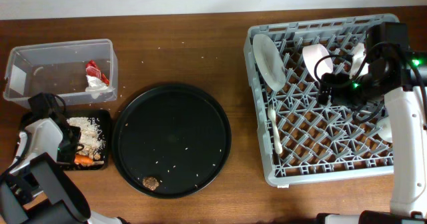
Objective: Sort waste into correct bins and load items into the dishwasher rack
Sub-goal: 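Carry the carrot left and drop it onto the small black tray, then move the left gripper back and grasp the brown shell piece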
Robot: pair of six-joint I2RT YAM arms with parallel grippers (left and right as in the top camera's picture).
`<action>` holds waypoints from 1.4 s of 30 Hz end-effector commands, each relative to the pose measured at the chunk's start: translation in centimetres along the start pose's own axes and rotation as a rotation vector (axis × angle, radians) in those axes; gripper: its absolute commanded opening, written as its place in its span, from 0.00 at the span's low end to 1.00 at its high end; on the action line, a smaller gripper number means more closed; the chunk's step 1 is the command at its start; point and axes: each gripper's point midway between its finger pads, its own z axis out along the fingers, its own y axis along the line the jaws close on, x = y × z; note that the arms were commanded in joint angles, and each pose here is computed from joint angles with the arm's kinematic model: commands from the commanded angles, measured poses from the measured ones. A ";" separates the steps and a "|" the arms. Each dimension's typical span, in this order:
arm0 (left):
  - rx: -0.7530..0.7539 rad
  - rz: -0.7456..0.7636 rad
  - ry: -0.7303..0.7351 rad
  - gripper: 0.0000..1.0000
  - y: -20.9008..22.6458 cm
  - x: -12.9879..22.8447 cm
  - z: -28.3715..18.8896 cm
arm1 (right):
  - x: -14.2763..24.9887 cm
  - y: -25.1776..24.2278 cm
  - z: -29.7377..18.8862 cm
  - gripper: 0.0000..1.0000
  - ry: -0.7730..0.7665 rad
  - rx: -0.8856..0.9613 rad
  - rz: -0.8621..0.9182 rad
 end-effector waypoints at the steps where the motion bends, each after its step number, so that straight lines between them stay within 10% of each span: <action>1: -0.029 0.013 0.006 0.49 0.4 -0.1 0.1 | 0.1 0.0 0.3 0.99 0.011 -0.003 -0.001; 11: 0.318 0.239 0.041 0.74 -5.4 -0.1 -10.2 | 0.0 0.0 0.3 0.99 0.008 -0.003 -0.002; 19: 0.309 0.545 0.257 0.77 -3.9 11.9 -15.0 | 0.1 0.0 0.3 0.99 0.009 -0.003 -0.002; 27: 0.133 0.583 0.453 0.77 1.1 22.1 -12.7 | 0.2 0.0 0.3 0.99 0.016 -0.002 -0.009; 42: 0.078 0.505 0.432 0.73 4.6 25.7 -5.4 | 0.2 0.0 0.3 0.99 0.017 -0.002 -0.009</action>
